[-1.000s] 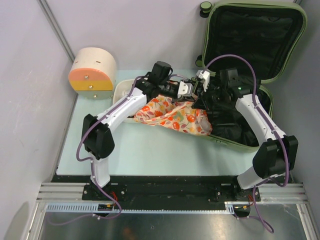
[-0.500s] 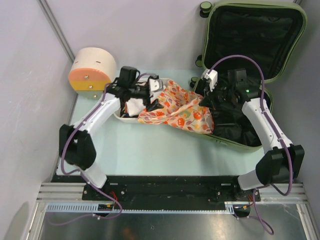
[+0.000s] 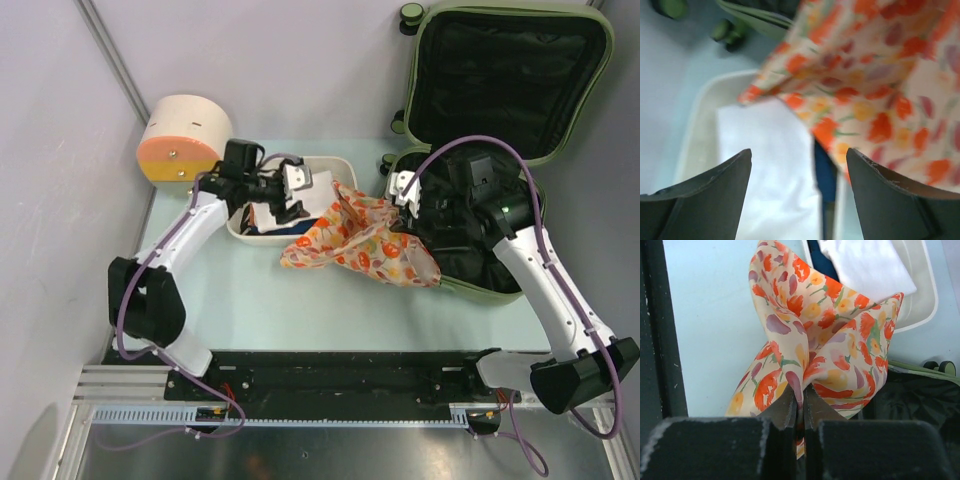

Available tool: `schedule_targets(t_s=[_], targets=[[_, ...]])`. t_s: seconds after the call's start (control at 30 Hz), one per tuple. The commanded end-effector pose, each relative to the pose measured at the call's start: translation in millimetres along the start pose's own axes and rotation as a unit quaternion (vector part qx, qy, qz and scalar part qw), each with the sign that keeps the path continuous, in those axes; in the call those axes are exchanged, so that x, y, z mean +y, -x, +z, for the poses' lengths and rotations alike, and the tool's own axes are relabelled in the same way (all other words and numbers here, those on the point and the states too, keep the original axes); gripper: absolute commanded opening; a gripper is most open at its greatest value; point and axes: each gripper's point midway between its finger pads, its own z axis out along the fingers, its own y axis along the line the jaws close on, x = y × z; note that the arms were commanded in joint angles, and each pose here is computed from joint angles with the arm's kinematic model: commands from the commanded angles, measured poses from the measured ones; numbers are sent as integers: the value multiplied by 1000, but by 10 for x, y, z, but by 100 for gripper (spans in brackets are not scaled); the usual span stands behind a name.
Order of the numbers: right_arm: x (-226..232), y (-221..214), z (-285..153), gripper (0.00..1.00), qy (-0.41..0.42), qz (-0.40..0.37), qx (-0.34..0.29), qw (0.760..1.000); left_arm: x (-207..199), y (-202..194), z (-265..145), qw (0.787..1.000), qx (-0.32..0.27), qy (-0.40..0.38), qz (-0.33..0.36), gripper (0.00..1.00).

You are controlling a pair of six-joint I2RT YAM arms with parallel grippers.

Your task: Open, take out, and arrange the luggage

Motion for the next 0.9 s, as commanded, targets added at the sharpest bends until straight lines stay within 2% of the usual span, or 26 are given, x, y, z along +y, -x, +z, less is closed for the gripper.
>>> schedule_targets(t_s=[0.0, 0.1, 0.23, 0.4, 0.5, 0.6, 0.63, 0.7, 0.77, 0.83, 0.87], targets=[[55, -25, -59, 0, -1, -38, 16, 999, 364, 419, -98, 993, -47, 26, 108, 81], [51, -17, -66, 0, -6, -36, 16, 999, 436, 396, 117, 990, -46, 11, 135, 81], [44, -24, -87, 0, -13, -31, 18, 999, 410, 560, 463, 983, -65, -20, 171, 81], [21, -50, -97, 0, -21, -24, 22, 999, 373, 510, 907, 972, -63, -50, 222, 80], [-16, -59, -125, 0, -29, -23, 22, 999, 411, 476, 1162, 970, -63, -61, 226, 78], [-115, -106, -168, 0, -49, -7, 27, 998, 506, 557, 1201, 969, -66, -52, 233, 48], [-172, -115, -192, 0, -60, -3, 26, 998, 516, 566, 1172, 970, -63, -48, 230, 25], [-317, -148, -252, 0, -89, 13, 24, 996, 474, 662, 1008, 973, -64, -40, 216, 0], [-439, -179, -320, 0, -118, 26, 26, 992, 440, 917, 688, 977, -73, -17, 201, 0], [-621, -226, -417, 0, -158, 55, 22, 986, 282, 916, 504, 982, -71, -16, 172, 0], [-691, -265, -452, 0, -174, 69, 23, 982, 191, 1057, 313, 985, -81, -7, 151, 0]])
